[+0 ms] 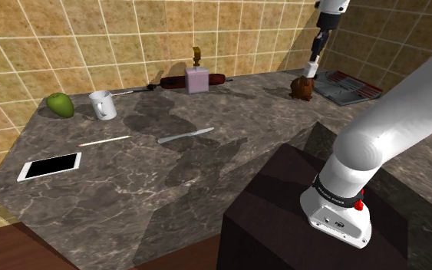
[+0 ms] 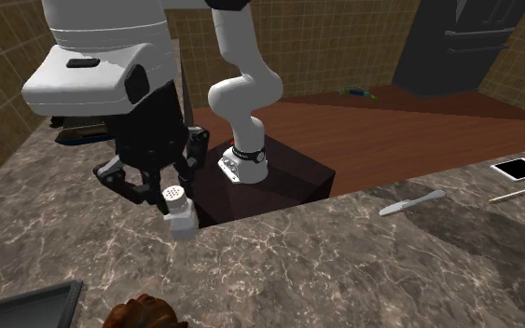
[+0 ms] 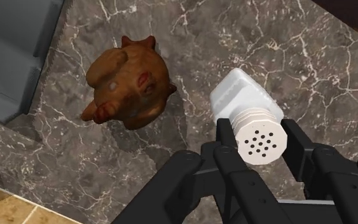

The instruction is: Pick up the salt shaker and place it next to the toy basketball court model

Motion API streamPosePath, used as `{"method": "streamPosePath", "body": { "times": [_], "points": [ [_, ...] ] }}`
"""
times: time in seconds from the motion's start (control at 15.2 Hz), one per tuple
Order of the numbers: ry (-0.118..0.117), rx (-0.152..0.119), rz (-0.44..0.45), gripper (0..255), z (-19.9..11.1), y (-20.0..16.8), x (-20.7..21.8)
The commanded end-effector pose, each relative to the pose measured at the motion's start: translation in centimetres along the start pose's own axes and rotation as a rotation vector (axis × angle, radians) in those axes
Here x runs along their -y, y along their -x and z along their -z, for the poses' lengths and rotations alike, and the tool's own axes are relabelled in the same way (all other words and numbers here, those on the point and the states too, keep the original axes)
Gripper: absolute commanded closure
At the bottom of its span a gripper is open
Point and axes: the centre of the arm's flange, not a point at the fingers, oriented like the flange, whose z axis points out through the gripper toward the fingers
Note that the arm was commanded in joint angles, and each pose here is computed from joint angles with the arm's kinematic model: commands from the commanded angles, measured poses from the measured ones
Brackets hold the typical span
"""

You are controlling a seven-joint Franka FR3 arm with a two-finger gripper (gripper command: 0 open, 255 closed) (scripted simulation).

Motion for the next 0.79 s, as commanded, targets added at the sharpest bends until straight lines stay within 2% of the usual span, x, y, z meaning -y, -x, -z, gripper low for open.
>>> {"method": "streamPosePath", "body": {
  "times": [0.0, 0.73],
  "points": [
    [0.000, 0.000, 0.002, 255, 0.0, 1.7, -1.9],
    [0.000, 0.000, 0.002, 255, 0.2, 10.6, -13.3]
  ]
}}
